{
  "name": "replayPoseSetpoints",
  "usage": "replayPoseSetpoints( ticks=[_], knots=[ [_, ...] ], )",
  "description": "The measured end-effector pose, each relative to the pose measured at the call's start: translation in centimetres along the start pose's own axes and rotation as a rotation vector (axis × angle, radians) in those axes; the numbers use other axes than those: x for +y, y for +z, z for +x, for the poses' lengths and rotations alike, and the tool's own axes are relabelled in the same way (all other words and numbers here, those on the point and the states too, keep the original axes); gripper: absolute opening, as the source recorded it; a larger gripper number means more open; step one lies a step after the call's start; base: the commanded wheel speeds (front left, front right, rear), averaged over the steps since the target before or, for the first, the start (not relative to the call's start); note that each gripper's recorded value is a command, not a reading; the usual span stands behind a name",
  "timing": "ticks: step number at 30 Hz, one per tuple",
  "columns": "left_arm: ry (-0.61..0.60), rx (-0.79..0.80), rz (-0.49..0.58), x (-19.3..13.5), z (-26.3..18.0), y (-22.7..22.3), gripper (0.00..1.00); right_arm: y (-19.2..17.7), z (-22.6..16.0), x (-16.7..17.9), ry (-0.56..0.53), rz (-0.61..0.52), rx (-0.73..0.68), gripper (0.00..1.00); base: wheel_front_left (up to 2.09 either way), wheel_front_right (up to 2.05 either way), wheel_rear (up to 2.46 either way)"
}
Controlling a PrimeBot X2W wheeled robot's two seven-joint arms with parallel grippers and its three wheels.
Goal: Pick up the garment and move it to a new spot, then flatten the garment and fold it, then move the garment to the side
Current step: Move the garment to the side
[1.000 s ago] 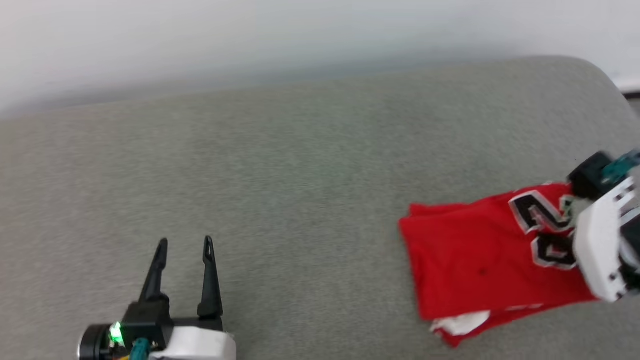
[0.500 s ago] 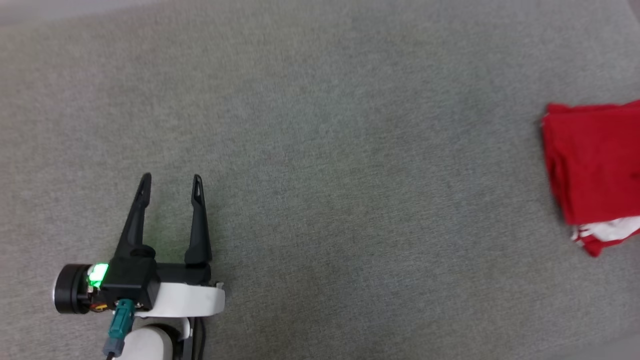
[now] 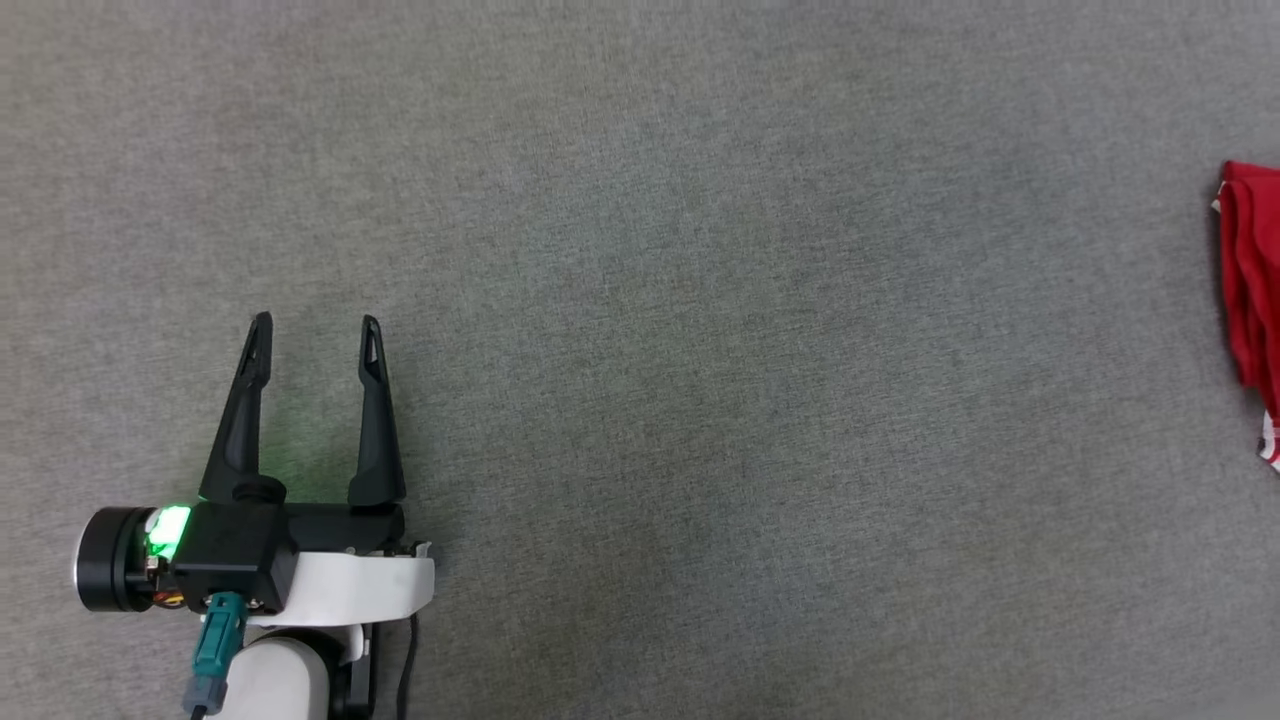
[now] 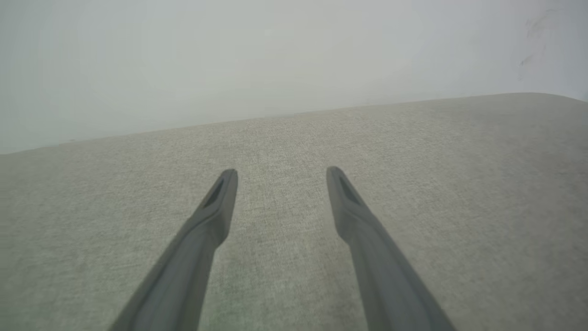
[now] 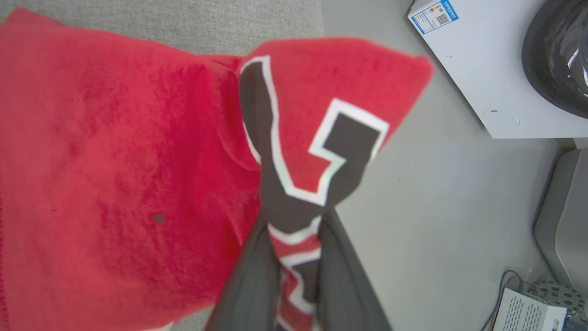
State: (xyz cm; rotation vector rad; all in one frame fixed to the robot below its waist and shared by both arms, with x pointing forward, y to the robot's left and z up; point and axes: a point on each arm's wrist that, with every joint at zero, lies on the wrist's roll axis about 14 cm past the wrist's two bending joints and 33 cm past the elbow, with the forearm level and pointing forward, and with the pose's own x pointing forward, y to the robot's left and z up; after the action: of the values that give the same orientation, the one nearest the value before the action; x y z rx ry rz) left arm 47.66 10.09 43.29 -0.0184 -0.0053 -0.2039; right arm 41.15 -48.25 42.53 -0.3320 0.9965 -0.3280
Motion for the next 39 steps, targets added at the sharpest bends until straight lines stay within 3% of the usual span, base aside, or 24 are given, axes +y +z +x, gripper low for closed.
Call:
replayPoseSetpoints(
  ticks=[3, 6, 13, 23, 30, 39],
  knots=[
    [0.009, -0.017, -0.003, 0.0, -0.2, 0.9, 1.0, 0.3, -0.4, -0.6, -0.028, -0.007, -0.042, 1.0, 0.0, 0.0, 0.0],
    [0.023, -0.041, -0.011, 0.1, -0.8, 2.4, 1.0, 2.4, -1.9, -2.1, -0.083, -0.067, -0.176, 1.0, 0.0, 0.0, 0.0],
    [0.07, -0.076, -0.006, 0.8, -3.4, 5.1, 1.0, 11.9, -8.7, -2.7, -0.156, -0.184, -0.701, 1.0, 0.0, 0.0, 0.0],
    [0.16, -0.102, 0.005, 2.7, -7.6, 7.4, 1.0, 19.0, -17.5, 5.0, -0.035, -0.075, -1.219, 1.0, 0.0, 0.0, 0.0],
    [0.215, -0.102, 0.013, 4.0, -10.7, 8.0, 1.0, 19.0, -22.8, 12.3, 0.15, 0.071, -1.403, 1.0, 0.0, 0.0, 0.0],
    [0.269, -0.112, 0.021, 5.2, -14.0, 8.6, 1.0, 13.5, -24.3, 20.5, 0.379, 0.238, -1.344, 1.0, 0.0, 0.0, 0.0]
  ],
)
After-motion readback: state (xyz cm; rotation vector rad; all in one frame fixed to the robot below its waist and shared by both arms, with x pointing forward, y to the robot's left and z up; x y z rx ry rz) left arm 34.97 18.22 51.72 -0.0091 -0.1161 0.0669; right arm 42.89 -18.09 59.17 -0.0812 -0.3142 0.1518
